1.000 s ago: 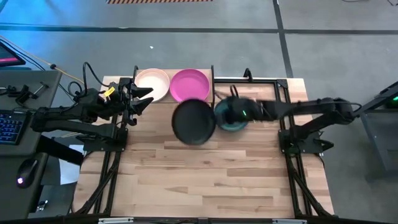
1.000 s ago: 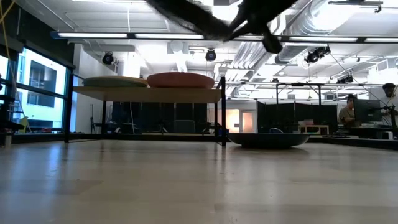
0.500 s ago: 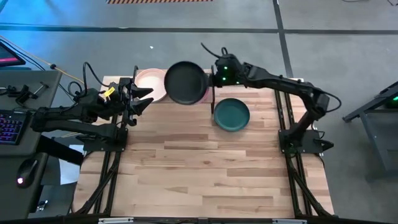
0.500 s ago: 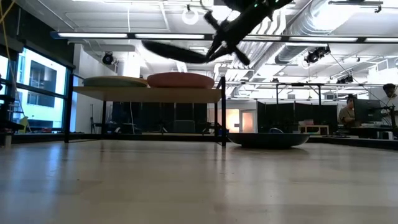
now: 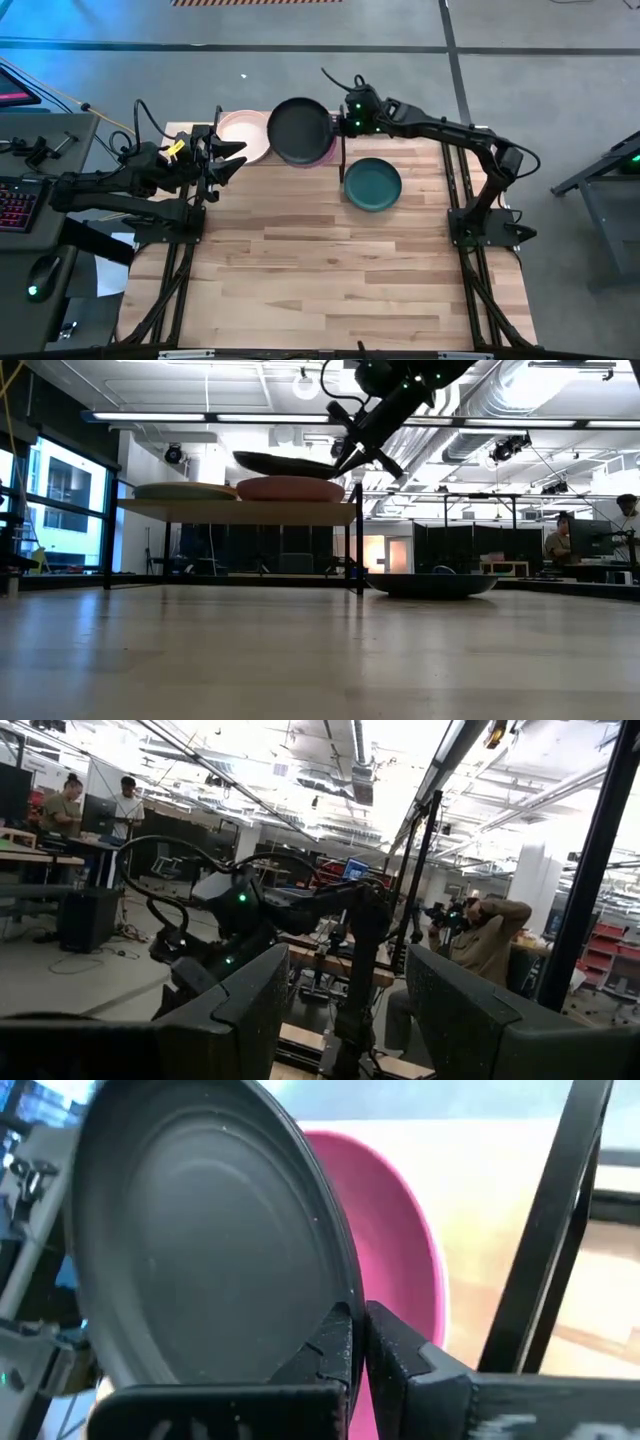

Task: Place and stack plates onto a shelf
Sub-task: Stack the black plate on top of the pink plate

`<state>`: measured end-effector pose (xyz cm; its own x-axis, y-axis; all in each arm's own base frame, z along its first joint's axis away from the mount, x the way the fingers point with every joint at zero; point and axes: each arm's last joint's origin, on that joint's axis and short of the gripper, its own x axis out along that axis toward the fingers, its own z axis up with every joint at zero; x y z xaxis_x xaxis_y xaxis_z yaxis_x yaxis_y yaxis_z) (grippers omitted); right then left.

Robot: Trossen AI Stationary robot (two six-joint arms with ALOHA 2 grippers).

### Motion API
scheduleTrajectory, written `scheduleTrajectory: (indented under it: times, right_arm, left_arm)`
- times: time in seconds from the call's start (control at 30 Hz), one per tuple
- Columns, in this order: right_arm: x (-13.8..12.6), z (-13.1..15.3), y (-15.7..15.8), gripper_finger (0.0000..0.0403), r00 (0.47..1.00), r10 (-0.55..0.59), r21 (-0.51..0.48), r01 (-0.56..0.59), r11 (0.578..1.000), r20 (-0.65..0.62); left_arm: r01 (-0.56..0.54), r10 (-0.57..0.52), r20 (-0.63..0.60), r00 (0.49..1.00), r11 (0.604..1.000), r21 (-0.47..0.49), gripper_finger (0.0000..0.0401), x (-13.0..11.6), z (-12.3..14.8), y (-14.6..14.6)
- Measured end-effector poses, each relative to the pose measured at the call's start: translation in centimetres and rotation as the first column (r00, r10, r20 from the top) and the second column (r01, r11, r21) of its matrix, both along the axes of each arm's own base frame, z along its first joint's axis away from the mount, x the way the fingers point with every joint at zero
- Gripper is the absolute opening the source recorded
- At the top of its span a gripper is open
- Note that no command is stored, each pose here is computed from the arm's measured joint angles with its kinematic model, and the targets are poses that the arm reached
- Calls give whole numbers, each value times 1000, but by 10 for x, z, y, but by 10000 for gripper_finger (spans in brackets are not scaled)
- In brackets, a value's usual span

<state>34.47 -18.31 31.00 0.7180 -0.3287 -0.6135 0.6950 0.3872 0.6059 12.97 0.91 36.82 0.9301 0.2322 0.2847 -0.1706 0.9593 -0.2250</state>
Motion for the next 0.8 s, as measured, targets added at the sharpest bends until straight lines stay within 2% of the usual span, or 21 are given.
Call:
scheduleTrajectory:
  times: [0.1, 0.37, 0.57, 0.8]
  right_arm:
    - [-2, -2, -1, 0, 999, 34, 30, -34, 999, -8]
    - [-2, -2, -1, 13, 999, 41, 9, -41, 999, -21]
    - [-3, -3, -2, 84, 998, 33, -21, -34, 999, -46]
    - [-8, 8, 2, 161, 996, 88, -49, -90, 995, -25]
  left_arm:
    - [0, 0, 0, 1000, 1000, 0, 190, 0, 0, 0]
    - [0, 0, 0, 1000, 1000, 0, 190, 0, 0, 0]
    - [0, 0, 0, 1000, 1000, 0, 190, 0, 0, 0]
    - [0, 0, 0, 1000, 1000, 0, 190, 0, 0, 0]
